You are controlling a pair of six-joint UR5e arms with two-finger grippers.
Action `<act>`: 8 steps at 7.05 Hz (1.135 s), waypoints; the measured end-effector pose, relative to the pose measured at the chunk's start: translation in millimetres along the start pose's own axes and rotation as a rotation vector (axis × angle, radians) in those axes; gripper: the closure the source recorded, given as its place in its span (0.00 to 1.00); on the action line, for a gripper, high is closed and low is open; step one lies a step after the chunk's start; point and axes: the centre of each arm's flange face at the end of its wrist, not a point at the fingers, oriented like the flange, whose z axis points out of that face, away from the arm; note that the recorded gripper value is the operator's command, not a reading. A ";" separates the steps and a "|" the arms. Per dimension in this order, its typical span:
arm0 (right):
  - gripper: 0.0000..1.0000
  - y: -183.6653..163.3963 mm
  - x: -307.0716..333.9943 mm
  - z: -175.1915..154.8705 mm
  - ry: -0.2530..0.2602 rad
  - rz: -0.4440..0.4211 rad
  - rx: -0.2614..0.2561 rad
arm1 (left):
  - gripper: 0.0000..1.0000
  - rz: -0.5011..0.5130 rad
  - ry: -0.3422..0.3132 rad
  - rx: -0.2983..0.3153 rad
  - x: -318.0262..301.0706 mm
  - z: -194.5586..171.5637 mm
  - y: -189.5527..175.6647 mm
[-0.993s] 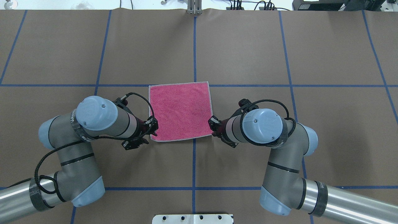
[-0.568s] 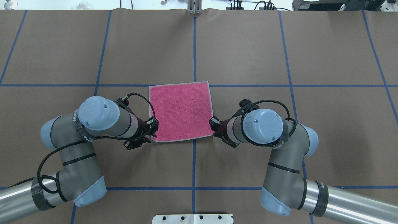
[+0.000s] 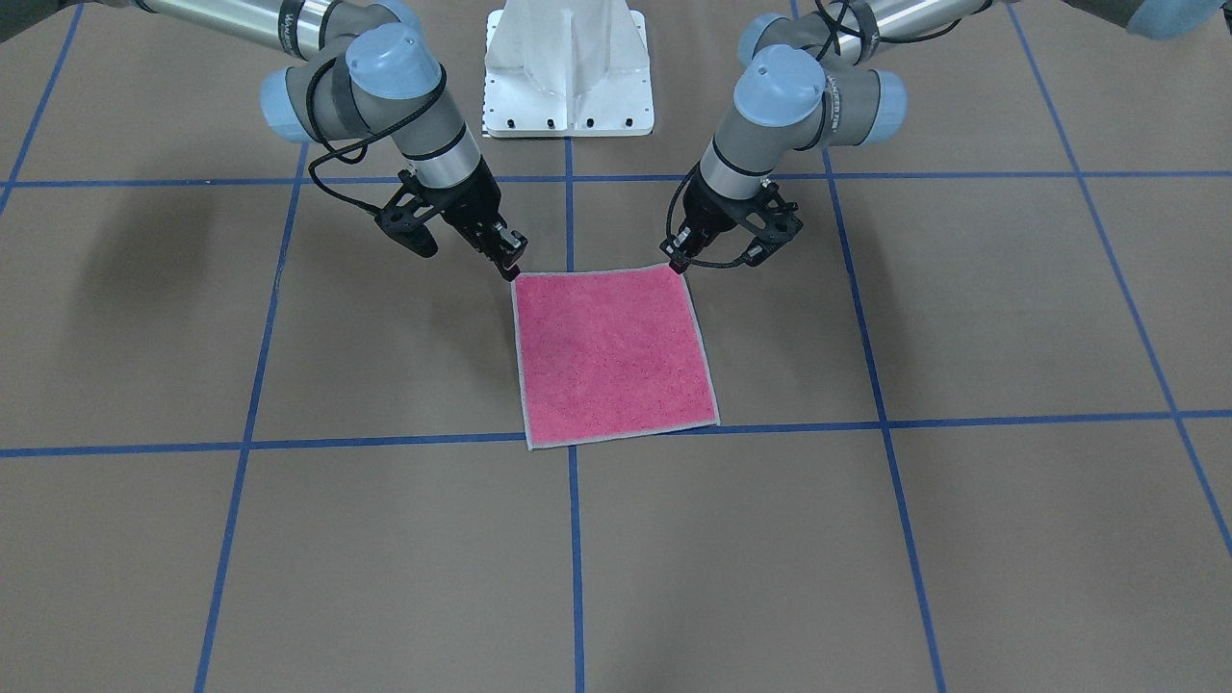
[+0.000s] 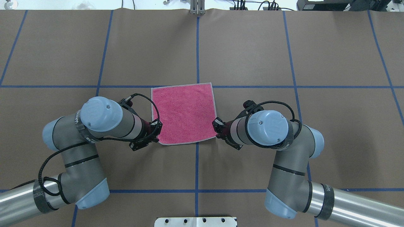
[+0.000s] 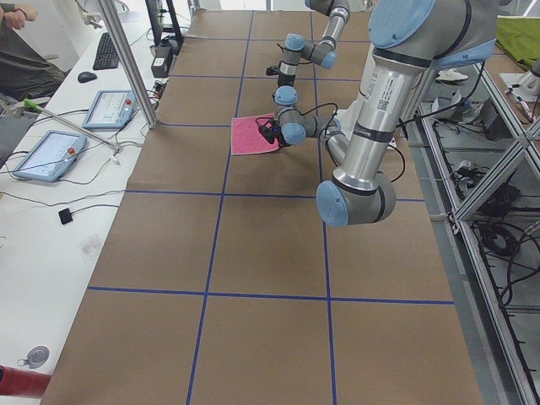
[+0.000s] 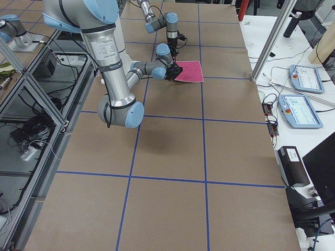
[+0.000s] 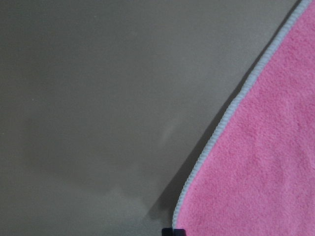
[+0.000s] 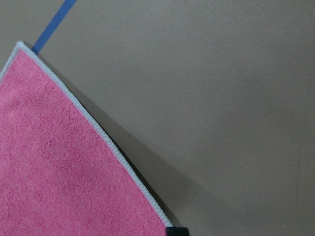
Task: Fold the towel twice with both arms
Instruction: 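Grasp the near towel corners with both grippers and pull them slightly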
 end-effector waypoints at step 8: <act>1.00 11.3 23.2 -37.9 -0.023 -0.008 -0.044 | 1.00 0.020 0.021 -0.071 4.1 -24.0 18.2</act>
